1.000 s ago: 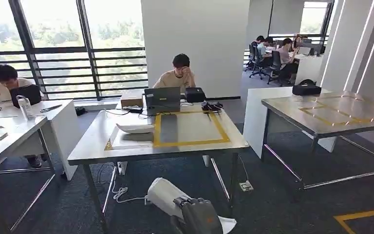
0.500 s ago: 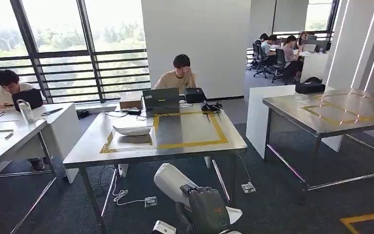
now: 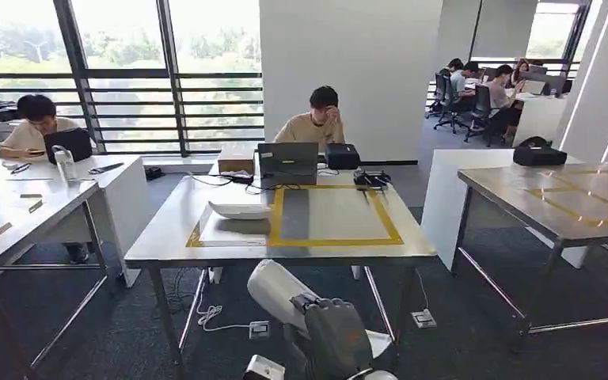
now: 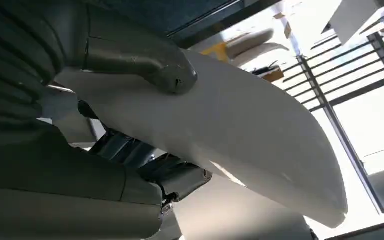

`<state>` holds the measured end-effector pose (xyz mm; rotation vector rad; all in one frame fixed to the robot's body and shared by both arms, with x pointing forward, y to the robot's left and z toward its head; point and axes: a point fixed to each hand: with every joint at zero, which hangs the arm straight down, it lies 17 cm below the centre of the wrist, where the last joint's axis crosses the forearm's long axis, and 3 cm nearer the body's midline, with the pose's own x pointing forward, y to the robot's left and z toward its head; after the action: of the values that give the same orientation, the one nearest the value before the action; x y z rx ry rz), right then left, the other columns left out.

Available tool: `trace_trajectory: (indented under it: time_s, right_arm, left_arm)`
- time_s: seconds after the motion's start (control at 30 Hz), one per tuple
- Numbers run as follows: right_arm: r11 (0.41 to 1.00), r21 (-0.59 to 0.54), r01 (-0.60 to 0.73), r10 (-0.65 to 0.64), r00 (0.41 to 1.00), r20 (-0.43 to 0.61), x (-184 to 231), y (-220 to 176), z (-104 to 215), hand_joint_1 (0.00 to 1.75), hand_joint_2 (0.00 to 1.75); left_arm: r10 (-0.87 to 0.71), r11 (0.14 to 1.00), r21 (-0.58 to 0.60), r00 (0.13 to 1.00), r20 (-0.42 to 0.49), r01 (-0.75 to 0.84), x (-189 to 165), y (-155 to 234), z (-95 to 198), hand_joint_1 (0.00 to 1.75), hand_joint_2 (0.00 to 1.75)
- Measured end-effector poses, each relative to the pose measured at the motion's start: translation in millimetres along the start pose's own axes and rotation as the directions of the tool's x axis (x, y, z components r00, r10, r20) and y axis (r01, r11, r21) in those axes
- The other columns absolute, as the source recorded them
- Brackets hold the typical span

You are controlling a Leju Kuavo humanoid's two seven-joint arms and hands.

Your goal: Take the parts from the cabinet and place them on the table.

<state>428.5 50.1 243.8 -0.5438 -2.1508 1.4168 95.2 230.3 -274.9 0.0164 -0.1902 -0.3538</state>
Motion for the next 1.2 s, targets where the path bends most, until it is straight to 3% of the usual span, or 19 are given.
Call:
trace_trajectory:
  time_s: [1.2]
  right_arm:
    - [1.000,0.018,0.011,-0.011,1.000,-0.009,12.3,8.3,3.4,1.75,1.75]
  left_arm:
    - [0.016,1.000,-0.015,1.000,0.009,-0.016,-4.9,-13.7,1.2,0.00,1.75]
